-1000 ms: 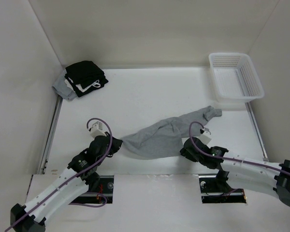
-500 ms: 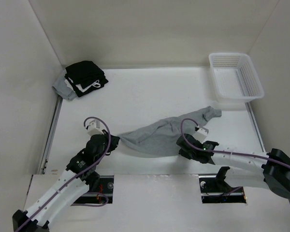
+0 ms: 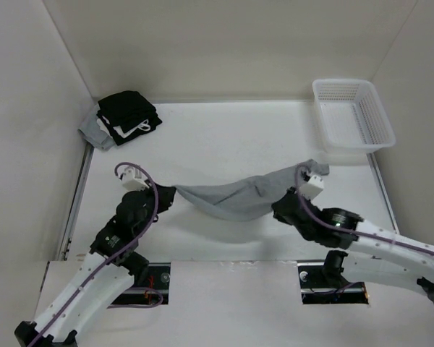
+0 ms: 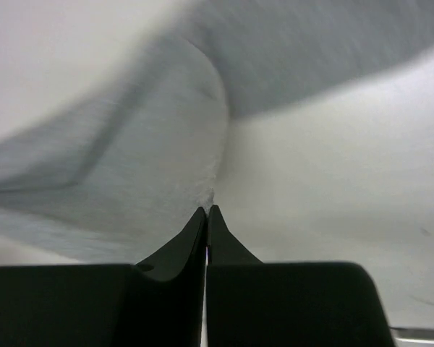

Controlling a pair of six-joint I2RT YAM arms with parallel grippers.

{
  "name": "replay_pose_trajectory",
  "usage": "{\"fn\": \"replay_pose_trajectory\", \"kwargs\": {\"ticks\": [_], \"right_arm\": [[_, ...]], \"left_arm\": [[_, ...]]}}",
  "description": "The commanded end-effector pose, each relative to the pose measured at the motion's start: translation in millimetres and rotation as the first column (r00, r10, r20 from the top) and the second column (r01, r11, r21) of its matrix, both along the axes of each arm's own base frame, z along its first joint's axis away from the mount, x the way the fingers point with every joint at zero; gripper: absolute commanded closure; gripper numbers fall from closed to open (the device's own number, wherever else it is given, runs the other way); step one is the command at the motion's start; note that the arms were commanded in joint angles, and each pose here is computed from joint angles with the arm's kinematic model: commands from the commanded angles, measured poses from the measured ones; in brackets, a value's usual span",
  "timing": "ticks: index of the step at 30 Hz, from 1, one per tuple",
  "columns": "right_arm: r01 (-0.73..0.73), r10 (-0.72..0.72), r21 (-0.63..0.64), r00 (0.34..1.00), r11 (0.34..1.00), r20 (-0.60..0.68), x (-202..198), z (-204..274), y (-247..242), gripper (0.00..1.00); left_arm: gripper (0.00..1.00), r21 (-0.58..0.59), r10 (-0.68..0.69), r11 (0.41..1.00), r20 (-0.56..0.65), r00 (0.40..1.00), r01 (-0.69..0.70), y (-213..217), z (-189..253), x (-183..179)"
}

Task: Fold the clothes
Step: Flatten the tank top out

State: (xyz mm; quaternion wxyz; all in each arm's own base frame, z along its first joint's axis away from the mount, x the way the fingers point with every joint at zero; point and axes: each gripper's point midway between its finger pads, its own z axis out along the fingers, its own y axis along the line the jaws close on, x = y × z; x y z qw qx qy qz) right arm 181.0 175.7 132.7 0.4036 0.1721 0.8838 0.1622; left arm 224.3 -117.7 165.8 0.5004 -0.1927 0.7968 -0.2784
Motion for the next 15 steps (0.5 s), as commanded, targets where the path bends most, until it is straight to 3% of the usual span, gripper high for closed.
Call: {"fn": "replay_pose_trajectory", "kwargs": {"ticks": [1,3,5,9,13,15], "right_arm": [[0.026,-0.017,-0.022,0.941,0.999,0.339,14,150,-32,1.0],[-0.007,0.012,-0.012,0.882,1.0,0.471,7,228,-41,1.0],[0.015,0.003,-0.028,0.825,1.0,0.565,4,293,-60,1.0],[-0.01,0.029,-0.032,0.734,0.999,0.678,0,394,-75,1.0],[0.004,0.004,-0.008,0.623,1.0,0.782,0,456,-90,0.98],[0.016,0.008,-0.022,0.581,1.0,0.814,2,468,-86,0.97]], "left_arm": [[0.97,-0.143,0.117,0.988,0.405,0.907,-0.064,23,175,6],[0.97,-0.204,0.171,0.976,0.523,0.835,-0.073,40,243,-12],[0.97,-0.241,0.211,0.967,0.582,0.785,-0.081,53,284,-25],[0.97,-0.346,0.312,0.935,0.697,0.646,-0.078,83,376,-61],[0.96,-0.368,0.349,0.925,0.729,0.589,-0.093,92,410,-66],[0.96,-0.351,0.347,0.929,0.723,0.597,-0.114,89,409,-55]]}}
